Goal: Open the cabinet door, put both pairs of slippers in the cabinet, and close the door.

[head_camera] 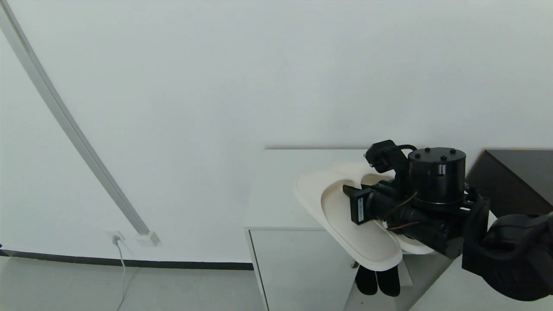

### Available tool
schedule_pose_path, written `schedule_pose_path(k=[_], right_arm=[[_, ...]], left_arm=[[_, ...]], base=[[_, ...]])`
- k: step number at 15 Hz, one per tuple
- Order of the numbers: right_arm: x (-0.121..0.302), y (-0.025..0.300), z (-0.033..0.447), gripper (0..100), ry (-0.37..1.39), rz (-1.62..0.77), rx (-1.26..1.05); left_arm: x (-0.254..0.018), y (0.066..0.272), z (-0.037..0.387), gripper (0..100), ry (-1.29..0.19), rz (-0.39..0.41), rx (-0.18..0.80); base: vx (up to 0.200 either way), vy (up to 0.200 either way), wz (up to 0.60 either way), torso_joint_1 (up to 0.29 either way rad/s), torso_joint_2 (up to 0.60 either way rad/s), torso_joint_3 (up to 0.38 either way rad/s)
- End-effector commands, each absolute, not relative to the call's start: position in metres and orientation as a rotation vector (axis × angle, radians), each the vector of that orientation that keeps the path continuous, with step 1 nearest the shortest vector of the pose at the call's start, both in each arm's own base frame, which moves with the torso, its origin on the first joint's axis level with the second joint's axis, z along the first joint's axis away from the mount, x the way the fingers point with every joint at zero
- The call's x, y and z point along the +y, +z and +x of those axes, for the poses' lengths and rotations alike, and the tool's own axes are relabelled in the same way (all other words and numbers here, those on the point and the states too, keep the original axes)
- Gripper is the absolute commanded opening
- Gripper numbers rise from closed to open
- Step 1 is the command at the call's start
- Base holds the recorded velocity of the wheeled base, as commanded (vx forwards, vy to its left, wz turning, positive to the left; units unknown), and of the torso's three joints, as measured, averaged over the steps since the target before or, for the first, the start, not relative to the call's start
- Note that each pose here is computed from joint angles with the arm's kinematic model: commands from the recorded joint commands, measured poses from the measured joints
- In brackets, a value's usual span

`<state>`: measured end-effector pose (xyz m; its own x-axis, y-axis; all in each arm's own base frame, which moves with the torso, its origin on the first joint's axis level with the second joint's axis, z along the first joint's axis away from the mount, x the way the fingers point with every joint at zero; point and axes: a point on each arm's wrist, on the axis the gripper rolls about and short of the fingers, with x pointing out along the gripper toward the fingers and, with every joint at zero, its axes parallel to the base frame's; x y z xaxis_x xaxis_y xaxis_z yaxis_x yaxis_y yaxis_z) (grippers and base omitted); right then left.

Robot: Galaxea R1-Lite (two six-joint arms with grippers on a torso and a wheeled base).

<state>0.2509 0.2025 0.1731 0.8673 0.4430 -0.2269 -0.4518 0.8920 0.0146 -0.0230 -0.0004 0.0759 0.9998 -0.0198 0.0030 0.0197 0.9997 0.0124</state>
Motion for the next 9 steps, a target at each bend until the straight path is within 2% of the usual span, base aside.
schedule_pose_path(k=[1, 7, 9], right_arm=[[0.2035, 0.1694, 0.2509, 0, 0.47, -0.046, 0.241], [0.203, 0.1666, 0.2488, 0, 0.471, -0.051, 0.249], [0.2024, 0.1658, 0.2481, 0, 0.471, -0.052, 0.25]], left_arm=[[-0.0004, 0.0759, -0.0229, 0, -0.02, 0.012, -0.002], [-0.0004, 0.0759, -0.0229, 0, -0.02, 0.009, -0.002], [-0.0004, 0.0759, -0.0229, 0, -0.02, 0.009, -0.002]], base=[[-0.2, 0.0, 0.0, -0.012, -0.01, 0.007], [-0.2, 0.0, 0.0, 0.0, 0.0, 0.002], [0.0, 0.0, 0.0, 0.0, 0.0, 0.0]])
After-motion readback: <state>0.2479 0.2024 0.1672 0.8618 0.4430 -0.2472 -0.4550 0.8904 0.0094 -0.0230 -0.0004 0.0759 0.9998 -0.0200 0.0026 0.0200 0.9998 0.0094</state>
